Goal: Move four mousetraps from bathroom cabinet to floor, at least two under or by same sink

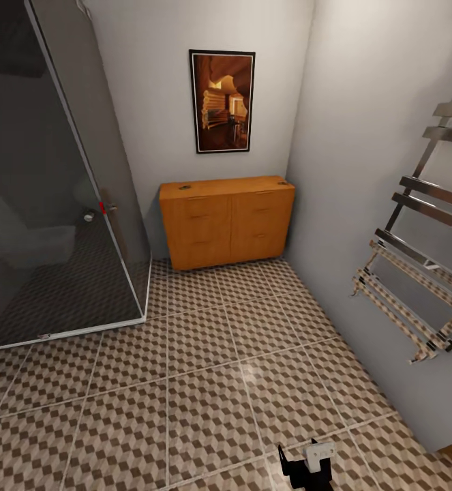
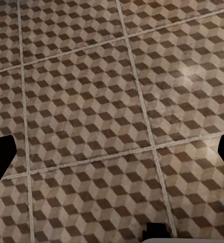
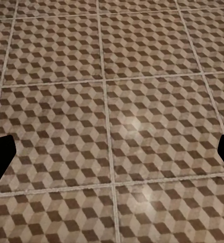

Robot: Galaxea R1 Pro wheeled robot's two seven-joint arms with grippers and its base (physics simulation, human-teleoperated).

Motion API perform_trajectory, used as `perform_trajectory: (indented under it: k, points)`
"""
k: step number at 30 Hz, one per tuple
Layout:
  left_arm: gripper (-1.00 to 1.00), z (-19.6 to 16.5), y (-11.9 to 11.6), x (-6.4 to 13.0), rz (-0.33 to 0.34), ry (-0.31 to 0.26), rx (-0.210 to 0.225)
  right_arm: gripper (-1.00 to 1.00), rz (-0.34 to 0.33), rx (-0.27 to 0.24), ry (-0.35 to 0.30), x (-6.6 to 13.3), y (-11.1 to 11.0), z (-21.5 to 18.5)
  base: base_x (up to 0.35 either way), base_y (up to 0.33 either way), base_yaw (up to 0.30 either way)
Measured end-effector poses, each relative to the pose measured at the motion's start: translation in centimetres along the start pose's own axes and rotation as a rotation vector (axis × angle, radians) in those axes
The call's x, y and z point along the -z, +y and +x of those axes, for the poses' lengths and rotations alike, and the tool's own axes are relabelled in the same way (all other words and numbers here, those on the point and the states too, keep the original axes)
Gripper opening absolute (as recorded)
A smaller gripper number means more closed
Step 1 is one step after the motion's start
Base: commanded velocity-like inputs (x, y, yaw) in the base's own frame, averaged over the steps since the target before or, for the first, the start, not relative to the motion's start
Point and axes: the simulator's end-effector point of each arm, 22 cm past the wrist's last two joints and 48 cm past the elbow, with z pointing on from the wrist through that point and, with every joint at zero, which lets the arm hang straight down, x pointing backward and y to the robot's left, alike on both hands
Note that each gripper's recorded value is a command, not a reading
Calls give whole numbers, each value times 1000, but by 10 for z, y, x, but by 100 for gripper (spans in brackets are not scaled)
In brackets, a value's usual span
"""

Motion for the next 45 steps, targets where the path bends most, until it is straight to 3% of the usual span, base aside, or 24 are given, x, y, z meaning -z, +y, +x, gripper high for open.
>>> perform_trajectory:
  k: [45]
  points:
    - [100, -25, 2, 0, -4, -55, 9, 100, 4, 6, -56, 1, -2, -27, 0, 0, 0]
